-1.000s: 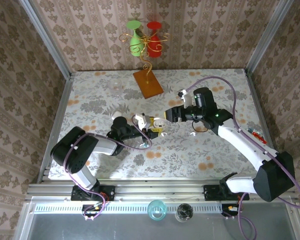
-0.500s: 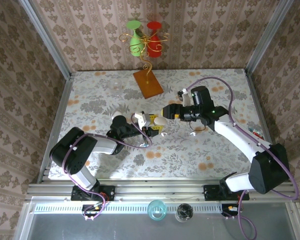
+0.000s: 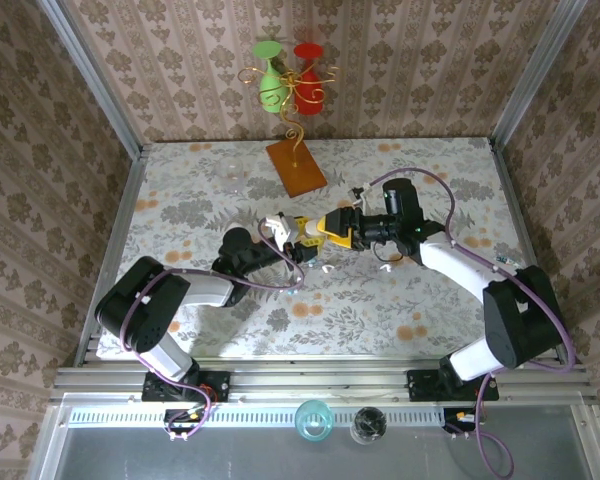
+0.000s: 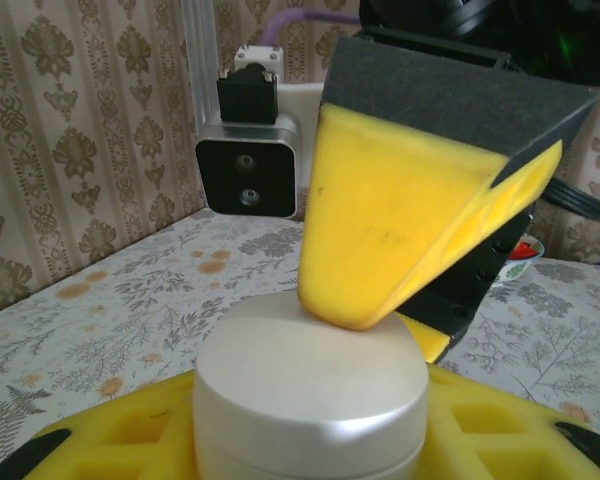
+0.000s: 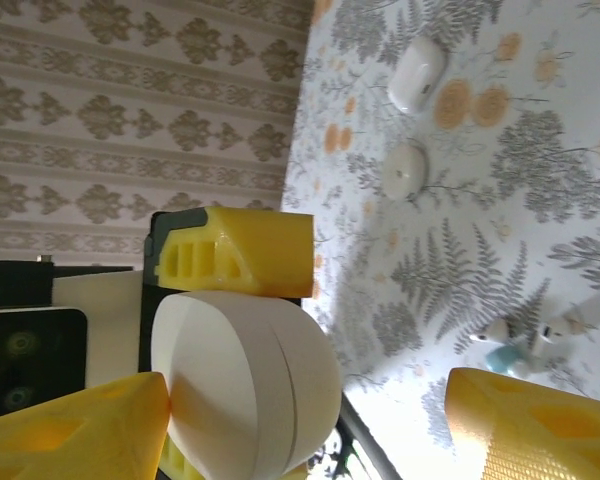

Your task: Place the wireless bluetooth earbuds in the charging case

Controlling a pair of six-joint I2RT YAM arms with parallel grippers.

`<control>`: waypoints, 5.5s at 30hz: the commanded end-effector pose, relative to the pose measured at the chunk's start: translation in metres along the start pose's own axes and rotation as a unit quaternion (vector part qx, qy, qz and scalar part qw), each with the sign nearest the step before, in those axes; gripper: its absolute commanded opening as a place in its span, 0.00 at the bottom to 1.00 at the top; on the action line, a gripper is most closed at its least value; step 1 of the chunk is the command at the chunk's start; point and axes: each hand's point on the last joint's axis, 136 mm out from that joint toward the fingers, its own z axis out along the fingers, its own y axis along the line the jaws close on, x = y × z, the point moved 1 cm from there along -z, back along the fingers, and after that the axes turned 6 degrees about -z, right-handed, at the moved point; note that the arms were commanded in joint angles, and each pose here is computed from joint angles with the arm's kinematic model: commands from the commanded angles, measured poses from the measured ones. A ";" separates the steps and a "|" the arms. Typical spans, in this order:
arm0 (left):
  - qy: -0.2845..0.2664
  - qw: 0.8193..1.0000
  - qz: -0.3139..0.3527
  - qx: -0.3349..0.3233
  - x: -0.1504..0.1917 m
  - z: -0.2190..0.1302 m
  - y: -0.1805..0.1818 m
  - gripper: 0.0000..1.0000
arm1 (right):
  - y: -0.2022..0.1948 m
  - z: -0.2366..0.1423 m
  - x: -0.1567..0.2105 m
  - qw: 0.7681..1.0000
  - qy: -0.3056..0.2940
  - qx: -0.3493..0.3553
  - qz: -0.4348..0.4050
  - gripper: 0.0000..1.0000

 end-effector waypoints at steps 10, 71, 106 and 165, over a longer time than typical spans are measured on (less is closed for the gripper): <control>-0.039 0.999 0.010 -0.011 -0.026 0.008 0.008 0.43 | 0.007 0.015 -0.013 0.993 -0.009 -0.097 0.065 0.54; 0.388 0.837 -0.084 -0.378 0.054 -0.147 0.115 1.00 | -0.183 -0.014 -0.114 0.943 -0.155 0.293 0.023 0.76; 0.329 0.906 -0.045 -0.264 0.029 -0.082 0.107 1.00 | -0.242 -0.257 -0.018 0.734 0.217 0.642 -0.040 0.90; 0.208 0.885 -0.178 -0.377 0.005 -0.164 0.121 1.00 | -0.126 0.007 0.116 0.650 0.451 0.310 -0.528 0.38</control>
